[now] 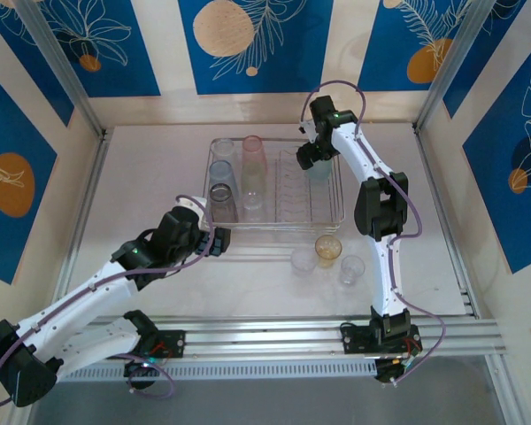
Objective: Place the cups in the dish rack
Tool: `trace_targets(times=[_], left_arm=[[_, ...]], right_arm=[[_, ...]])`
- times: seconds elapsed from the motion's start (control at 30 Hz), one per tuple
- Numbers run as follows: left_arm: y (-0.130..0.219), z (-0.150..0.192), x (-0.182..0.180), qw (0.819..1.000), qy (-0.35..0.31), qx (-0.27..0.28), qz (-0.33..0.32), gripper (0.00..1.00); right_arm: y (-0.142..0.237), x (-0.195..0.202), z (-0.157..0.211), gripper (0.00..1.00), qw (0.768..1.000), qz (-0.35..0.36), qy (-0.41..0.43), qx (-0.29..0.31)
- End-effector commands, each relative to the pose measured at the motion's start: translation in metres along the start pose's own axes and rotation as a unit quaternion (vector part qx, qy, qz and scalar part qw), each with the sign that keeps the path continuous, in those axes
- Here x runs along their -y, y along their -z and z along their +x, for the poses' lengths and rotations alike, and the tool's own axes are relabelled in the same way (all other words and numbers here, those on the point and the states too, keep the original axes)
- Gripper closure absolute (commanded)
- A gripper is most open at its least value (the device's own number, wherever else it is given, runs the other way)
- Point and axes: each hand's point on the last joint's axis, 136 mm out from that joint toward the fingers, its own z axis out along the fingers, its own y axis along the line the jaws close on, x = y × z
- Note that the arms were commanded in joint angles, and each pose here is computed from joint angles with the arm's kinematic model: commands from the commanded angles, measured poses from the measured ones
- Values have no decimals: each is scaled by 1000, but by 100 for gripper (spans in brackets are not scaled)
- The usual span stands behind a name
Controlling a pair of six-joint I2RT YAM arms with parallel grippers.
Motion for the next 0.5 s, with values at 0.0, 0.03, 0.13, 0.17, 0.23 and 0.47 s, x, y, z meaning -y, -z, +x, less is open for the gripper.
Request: trace_targets(times=[0.0,0.03,0.13,0.17,0.23,0.47], left_arm=[[-1,-3,2,1000,4,-1,4,0],[-2,-4,3,1000,4,-2,5,0],[-4,-3,7,1000,2,-9,12,0],[-5,-3,8,1000,2,-11,15,0],[-8,-2,13,1000,3,-17,23,0],[-23,6,57,994,1,-60,90,11]], right_arm=[[43,-1,-17,16,999,4,-31,39],[55,2,-19,16,998,8,-41,47],[89,6,-18,18,996,12,-68,64],[101,7,-15,19,994,10,-79,69],[122,4,-8,22,992,1,-95,78],[170,-23,43,29,981,-44,-148,119]])
